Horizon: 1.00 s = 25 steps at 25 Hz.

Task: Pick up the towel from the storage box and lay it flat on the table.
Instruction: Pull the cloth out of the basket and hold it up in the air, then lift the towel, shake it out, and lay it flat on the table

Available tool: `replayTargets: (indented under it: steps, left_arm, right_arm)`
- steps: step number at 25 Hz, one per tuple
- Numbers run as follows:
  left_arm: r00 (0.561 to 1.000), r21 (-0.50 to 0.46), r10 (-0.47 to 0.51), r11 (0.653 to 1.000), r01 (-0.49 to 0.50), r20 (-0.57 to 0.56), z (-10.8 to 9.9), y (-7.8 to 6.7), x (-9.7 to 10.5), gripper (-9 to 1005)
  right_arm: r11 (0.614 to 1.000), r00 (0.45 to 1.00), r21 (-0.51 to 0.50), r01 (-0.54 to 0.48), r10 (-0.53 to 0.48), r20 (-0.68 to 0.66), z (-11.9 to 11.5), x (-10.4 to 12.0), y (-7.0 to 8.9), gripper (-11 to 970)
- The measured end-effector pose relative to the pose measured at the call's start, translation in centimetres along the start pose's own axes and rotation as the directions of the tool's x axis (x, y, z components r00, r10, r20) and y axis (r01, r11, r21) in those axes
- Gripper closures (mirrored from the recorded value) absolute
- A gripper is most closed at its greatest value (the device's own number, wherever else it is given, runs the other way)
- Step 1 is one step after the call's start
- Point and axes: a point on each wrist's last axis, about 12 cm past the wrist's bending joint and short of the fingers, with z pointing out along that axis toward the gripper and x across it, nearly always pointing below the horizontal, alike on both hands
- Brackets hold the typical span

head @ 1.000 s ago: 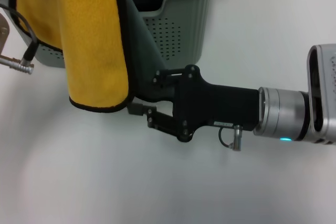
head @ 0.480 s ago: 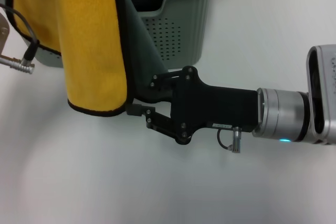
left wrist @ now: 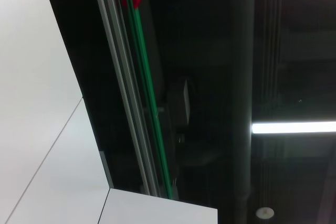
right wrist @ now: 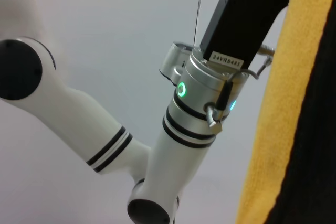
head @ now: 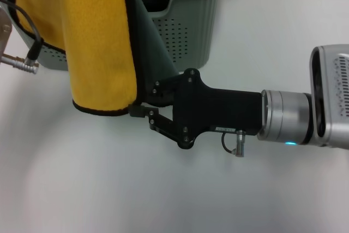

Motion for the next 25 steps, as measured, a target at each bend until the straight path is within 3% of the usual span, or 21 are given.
replayTargets:
  steps: [15,19,22,25]
  left_arm:
    - [1.000,-0.045,0.006,0.999,-0.005,0.016,-0.9,-0.1,-0.1,934]
    - [0.999,-0.198,0.013,0.980,-0.006,0.037,-4.0,-0.7,-0.2,932]
    - [0.996,-0.338,0.060,0.940,-0.033,0.069,-7.2,-2.1,-0.7,930]
    - [0.993,-0.411,0.104,0.909,-0.073,0.054,-9.2,-3.5,-0.9,929]
  right_arm:
    - [0.998,0.998,0.010,0.061,-0.061,-0.028,0.5,-0.1,-0.7,951]
    - [0.993,0.994,0.028,0.113,-0.113,-0.002,0.4,-1.6,-2.0,953]
    - [0.980,0.980,0.008,0.197,-0.197,-0.013,0.5,-4.5,-4.0,953]
    - [0.965,0.964,0.021,0.263,-0.262,-0.038,0.0,-7.3,-5.4,953]
